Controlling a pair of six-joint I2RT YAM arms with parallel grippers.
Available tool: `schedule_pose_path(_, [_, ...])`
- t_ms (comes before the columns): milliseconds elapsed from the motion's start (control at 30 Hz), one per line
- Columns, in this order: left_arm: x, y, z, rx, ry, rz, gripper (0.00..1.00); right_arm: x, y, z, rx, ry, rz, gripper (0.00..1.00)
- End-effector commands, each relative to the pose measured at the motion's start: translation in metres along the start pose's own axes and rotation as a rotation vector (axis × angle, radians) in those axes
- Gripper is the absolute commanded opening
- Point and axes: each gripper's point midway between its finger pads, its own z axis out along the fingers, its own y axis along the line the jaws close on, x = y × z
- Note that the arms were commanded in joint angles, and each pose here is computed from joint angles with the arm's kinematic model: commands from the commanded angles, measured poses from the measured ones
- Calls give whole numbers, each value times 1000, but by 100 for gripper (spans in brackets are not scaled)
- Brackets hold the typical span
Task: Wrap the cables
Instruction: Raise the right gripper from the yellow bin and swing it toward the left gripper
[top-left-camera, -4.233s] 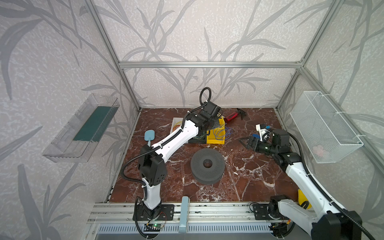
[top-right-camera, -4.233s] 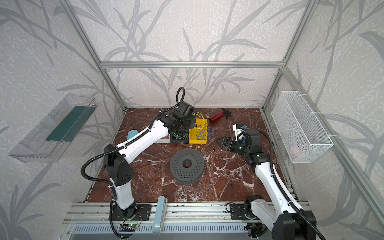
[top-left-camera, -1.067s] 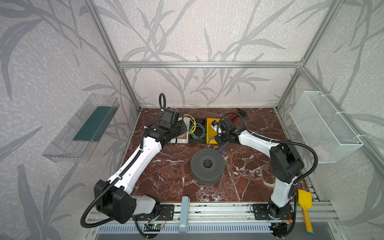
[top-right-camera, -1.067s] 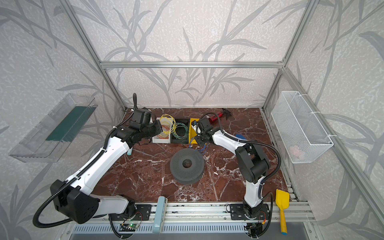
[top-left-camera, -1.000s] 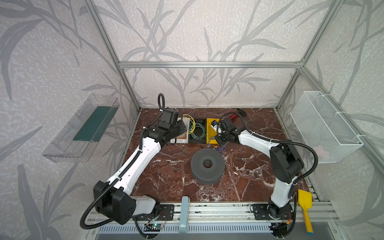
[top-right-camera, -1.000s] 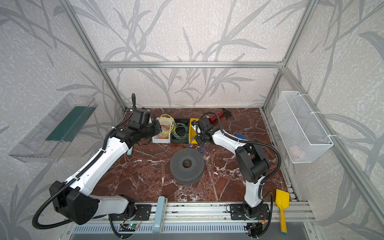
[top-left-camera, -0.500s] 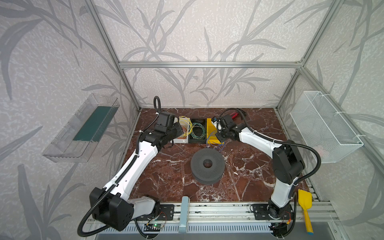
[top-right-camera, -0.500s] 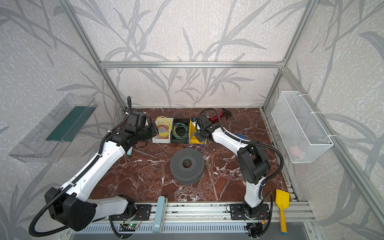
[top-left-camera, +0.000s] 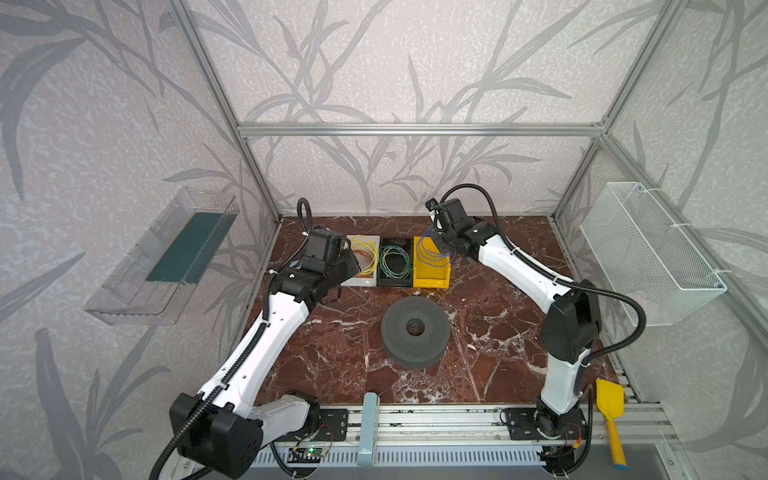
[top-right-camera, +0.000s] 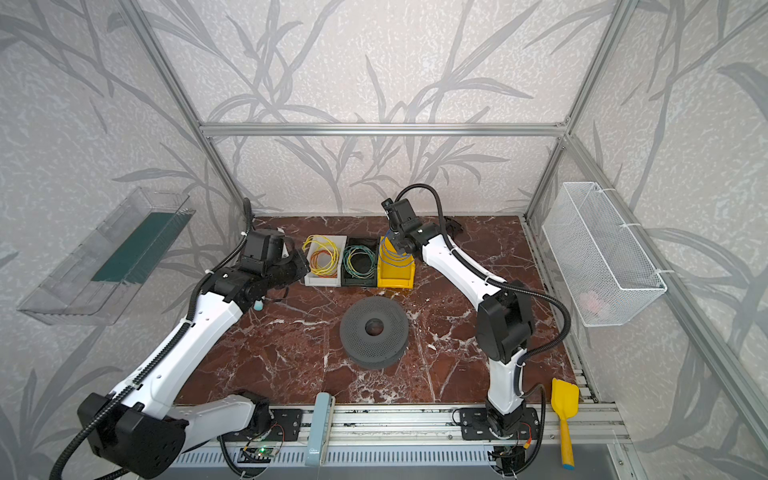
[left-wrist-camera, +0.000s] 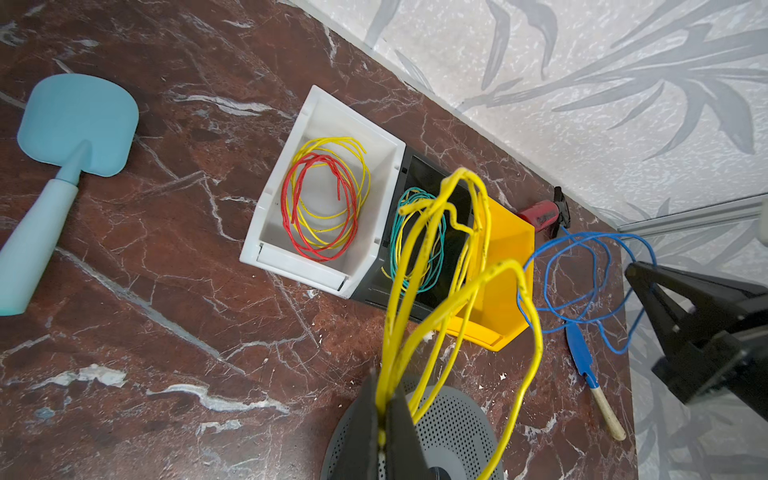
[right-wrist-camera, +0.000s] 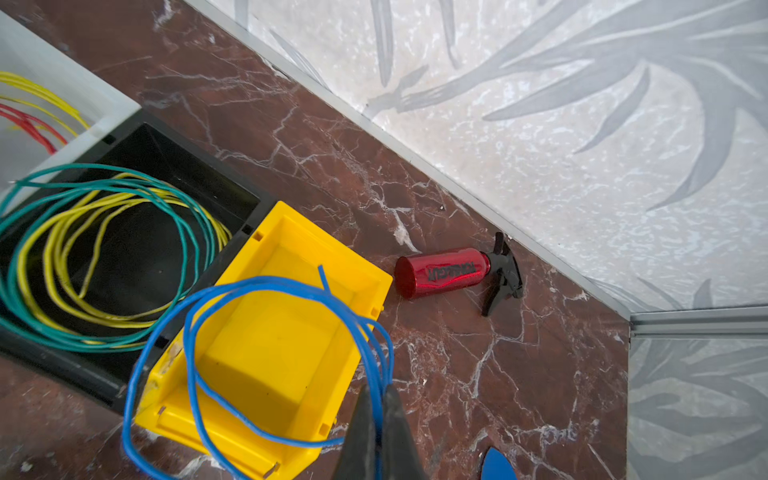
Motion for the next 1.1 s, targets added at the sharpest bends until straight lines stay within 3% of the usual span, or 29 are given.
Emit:
schedule_pose_path(0, [0,7,-6,-8,-9,-4,1,27,7,27,38,137,-39,0])
schedule_pose_path(500, [3,19,-3,-27,0,-17,1,39,26,65,15,257,-81,0])
schedule_pose_path(867, [2,16,-7,-21,16,-5,4,30,34,63,-20,305,-118,36])
schedule_pose_path(1067, [5,10,-10,2,47,14,4,9,30,38,-30,252,-108,36])
